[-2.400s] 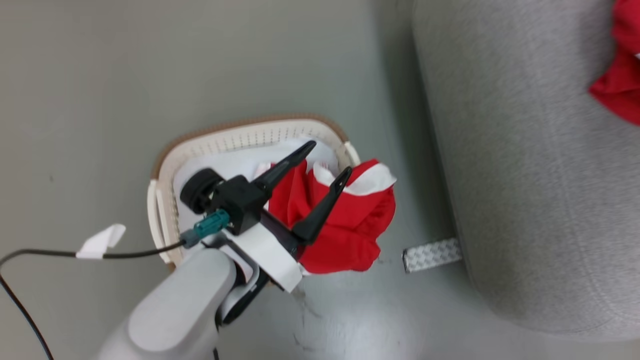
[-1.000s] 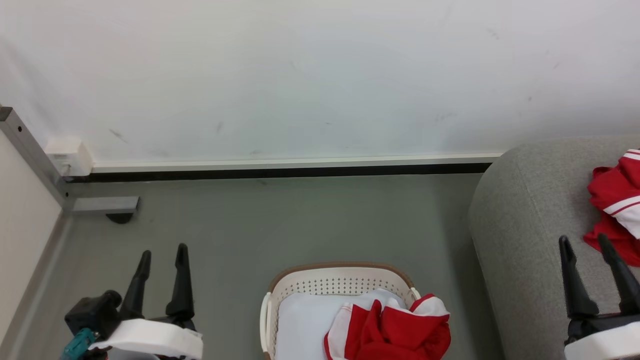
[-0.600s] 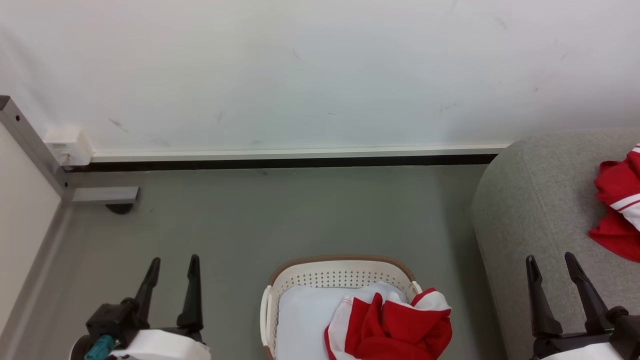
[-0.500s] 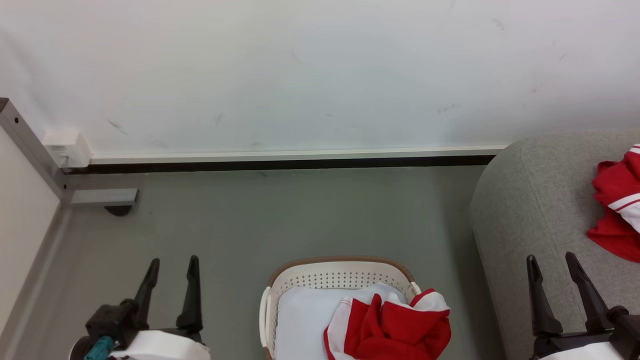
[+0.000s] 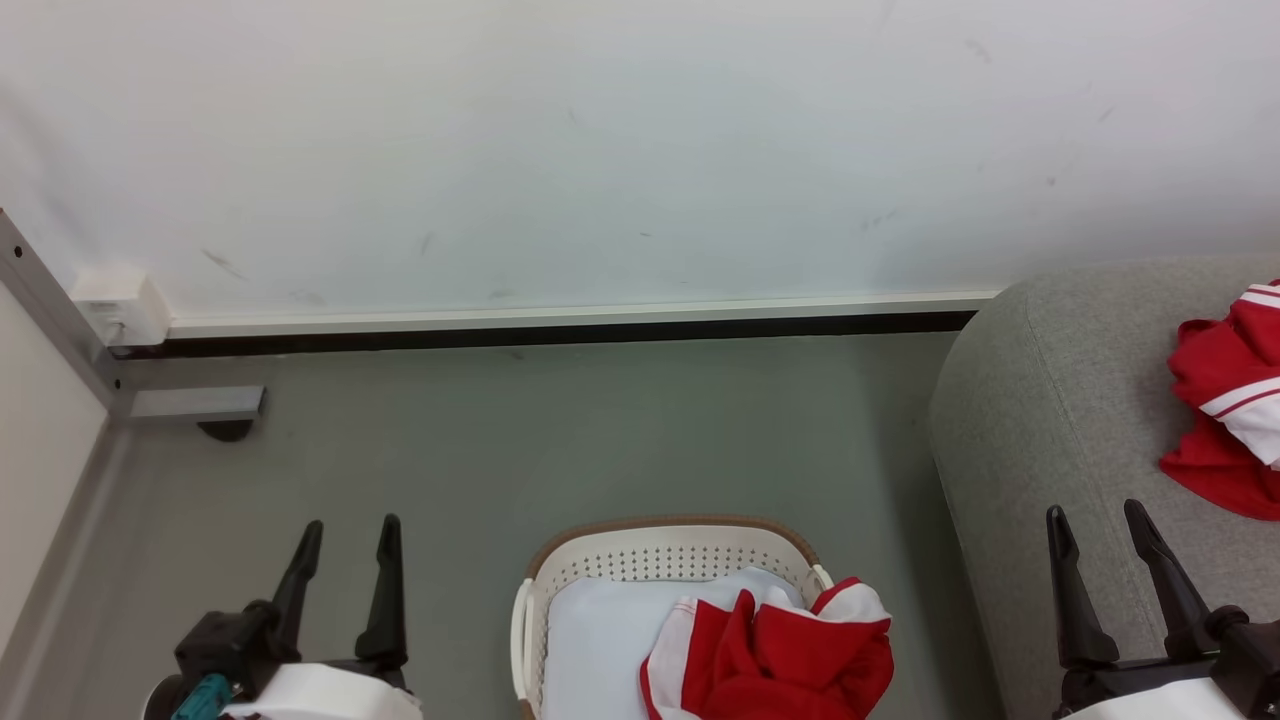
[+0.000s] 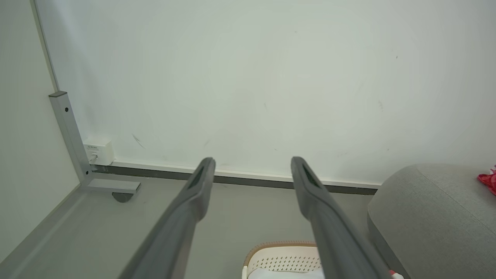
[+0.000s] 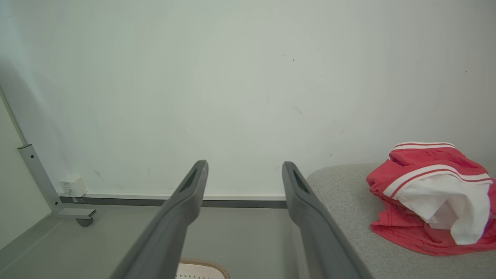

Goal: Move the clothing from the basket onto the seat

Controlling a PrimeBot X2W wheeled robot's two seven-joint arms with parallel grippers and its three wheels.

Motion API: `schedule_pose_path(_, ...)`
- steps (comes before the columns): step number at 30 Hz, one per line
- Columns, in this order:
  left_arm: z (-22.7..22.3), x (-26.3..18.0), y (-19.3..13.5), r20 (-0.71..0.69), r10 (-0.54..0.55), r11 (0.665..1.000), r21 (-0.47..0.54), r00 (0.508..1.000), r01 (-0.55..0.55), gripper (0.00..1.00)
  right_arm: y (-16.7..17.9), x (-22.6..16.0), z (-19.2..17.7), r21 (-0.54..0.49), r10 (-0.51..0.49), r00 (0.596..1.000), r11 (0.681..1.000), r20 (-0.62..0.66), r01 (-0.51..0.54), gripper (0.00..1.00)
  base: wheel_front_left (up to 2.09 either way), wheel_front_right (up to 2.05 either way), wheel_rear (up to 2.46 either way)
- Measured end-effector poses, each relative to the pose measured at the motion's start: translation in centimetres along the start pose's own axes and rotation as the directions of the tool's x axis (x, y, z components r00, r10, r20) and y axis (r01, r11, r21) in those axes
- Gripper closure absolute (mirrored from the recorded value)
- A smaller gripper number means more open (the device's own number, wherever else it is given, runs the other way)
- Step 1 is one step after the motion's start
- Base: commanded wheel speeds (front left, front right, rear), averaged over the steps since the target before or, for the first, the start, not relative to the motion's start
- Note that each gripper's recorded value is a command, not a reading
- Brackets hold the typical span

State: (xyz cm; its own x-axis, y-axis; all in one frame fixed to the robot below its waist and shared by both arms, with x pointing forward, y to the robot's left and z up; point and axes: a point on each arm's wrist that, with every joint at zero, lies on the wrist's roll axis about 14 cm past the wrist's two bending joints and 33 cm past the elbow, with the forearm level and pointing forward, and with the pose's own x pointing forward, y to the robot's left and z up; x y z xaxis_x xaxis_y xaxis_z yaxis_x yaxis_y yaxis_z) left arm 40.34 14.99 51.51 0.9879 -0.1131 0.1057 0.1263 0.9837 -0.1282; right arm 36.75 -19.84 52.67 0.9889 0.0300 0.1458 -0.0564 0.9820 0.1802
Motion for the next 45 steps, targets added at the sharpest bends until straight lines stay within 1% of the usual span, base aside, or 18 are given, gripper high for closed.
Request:
schedule_pose_path(16,-0.4,0.2,-0.7,-0.009,-0.014,1.000,-0.025,1.000,0.014,0.00,-0.1,-0.1,0.1,-0.005,-0.002,1.000,1.000,0.000,0.002,0.00,0.00,0.00,0.00)
schedule_pose_path(20,-0.7,0.5,-1.2,-0.016,-0.029,0.999,-0.027,0.999,0.029,0.00,-1.1,-0.1,0.1,-0.012,-0.028,1.000,1.000,0.000,0.028,0.00,0.00,0.00,0.00)
schedule_pose_path(25,-1.3,2.0,-2.6,-0.027,-0.077,0.996,-0.037,0.997,0.076,0.00,-2.8,0.4,0.4,-0.035,-0.070,0.998,0.997,0.008,0.070,0.00,0.00,0.00,0.00)
schedule_pose_path(30,-2.7,4.3,-5.6,-0.049,-0.176,0.984,-0.051,0.983,0.173,0.00,-4.3,1.5,0.8,-0.053,-0.108,0.994,0.993,0.023,0.109,0.00,0.00,0.00,0.00)
schedule_pose_path(31,-3.2,4.7,-6.4,-0.058,-0.200,0.979,-0.047,0.978,0.198,0.00,-4.6,1.7,0.9,-0.048,-0.118,0.993,0.992,0.031,0.120,0.00,0.00,0.00,0.00)
schedule_pose_path(33,-4.4,5.7,-7.7,-0.084,-0.244,0.970,-0.037,0.966,0.242,0.00,-5.1,2.6,1.5,0.014,-0.148,0.987,0.989,0.061,0.147,0.00,0.00,0.00,0.00)
schedule_pose_path(34,-5.0,6.3,-8.3,-0.093,-0.264,0.964,-0.038,0.960,0.262,0.00,-5.2,3.2,1.7,0.030,-0.152,0.986,0.988,0.074,0.150,0.00,0.00,0.00,0.00)
schedule_pose_path(38,-8.6,8.3,-10.6,-0.167,-0.353,0.936,-0.039,0.921,0.351,0.00,-5.8,5.2,1.9,0.032,-0.161,0.982,0.987,0.098,0.159,0.00,0.00,0.00,0.00)
schedule_pose_path(41,-12.3,8.9,-12.4,-0.245,-0.423,0.904,-0.053,0.872,0.424,0.00,-6.5,6.4,2.1,0.027,-0.173,0.978,0.985,0.116,0.171,0.00,0.00,0.00,0.00)
schedule_pose_path(45,-16.9,9.4,-14.8,-0.338,-0.510,0.853,-0.077,0.791,0.517,0.00,-7.2,7.8,2.2,0.015,-0.186,0.973,0.983,0.139,0.185,0.00,0.00,0.00,0.00)
